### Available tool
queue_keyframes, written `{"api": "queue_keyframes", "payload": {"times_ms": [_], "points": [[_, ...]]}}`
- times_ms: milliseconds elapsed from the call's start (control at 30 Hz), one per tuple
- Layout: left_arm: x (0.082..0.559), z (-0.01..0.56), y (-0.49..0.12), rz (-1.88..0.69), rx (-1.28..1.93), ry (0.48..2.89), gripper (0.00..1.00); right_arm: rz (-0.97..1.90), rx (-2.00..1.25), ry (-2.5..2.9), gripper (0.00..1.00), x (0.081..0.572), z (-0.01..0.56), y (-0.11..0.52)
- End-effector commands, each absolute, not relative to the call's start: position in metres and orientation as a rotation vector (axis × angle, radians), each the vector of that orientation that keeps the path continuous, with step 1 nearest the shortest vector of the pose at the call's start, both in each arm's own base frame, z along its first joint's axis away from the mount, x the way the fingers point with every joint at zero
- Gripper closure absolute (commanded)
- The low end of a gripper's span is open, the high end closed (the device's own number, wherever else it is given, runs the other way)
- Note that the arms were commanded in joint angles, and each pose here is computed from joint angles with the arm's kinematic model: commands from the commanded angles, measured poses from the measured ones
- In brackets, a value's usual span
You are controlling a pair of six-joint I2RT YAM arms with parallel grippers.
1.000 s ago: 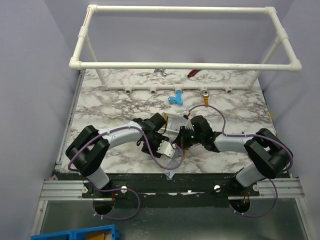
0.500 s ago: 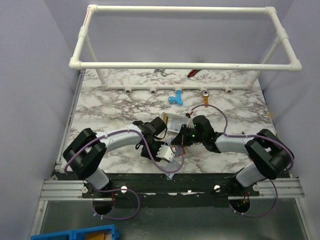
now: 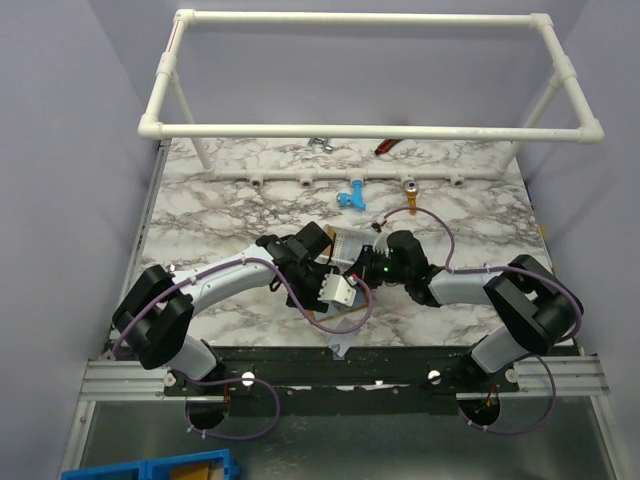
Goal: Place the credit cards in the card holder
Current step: Insert the credit card into the card holder.
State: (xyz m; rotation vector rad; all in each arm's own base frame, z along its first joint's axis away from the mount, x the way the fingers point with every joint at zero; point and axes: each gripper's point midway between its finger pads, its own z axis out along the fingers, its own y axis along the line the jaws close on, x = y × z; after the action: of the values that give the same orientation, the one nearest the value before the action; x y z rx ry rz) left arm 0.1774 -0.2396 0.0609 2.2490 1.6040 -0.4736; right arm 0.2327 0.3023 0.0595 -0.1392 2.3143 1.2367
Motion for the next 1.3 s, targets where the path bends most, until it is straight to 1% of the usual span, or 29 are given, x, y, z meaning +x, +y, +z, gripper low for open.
{"api": "queue_keyframes", "payload": {"times_ms": [0, 167, 400, 633, 867, 1133, 1267], "points": [[0.198, 0.063, -0.25, -0.402, 2.163, 1.596, 0.41, 1.218, -0.145, 2.301, 0.99, 0.233, 0.05, 0.298], [0.209, 0.042, -0.243, -0.319, 2.174, 1.645, 0.5, 1.207, -0.141, 2.282, 0.99, 0.231, 0.044, 0.293], [0.208, 0.024, -0.232, -0.273, 2.217, 1.669, 0.58, 1.238, -0.138, 2.302, 0.99, 0.225, 0.035, 0.294], [0.204, 0.015, -0.223, -0.252, 2.247, 1.678, 0.6, 1.257, -0.135, 2.307, 0.99, 0.223, 0.033, 0.296], [0.2, 0.011, -0.223, -0.269, 2.237, 1.709, 0.65, 1.294, -0.135, 2.309, 0.99, 0.223, 0.031, 0.3], [0.198, 0.008, -0.223, -0.259, 2.214, 1.733, 0.67, 1.331, -0.168, 2.344, 0.99, 0.215, 0.023, 0.304], [0.199, 0.009, -0.226, -0.258, 2.196, 1.737, 0.7, 1.328, -0.173, 2.358, 0.99, 0.211, 0.021, 0.302]]}}
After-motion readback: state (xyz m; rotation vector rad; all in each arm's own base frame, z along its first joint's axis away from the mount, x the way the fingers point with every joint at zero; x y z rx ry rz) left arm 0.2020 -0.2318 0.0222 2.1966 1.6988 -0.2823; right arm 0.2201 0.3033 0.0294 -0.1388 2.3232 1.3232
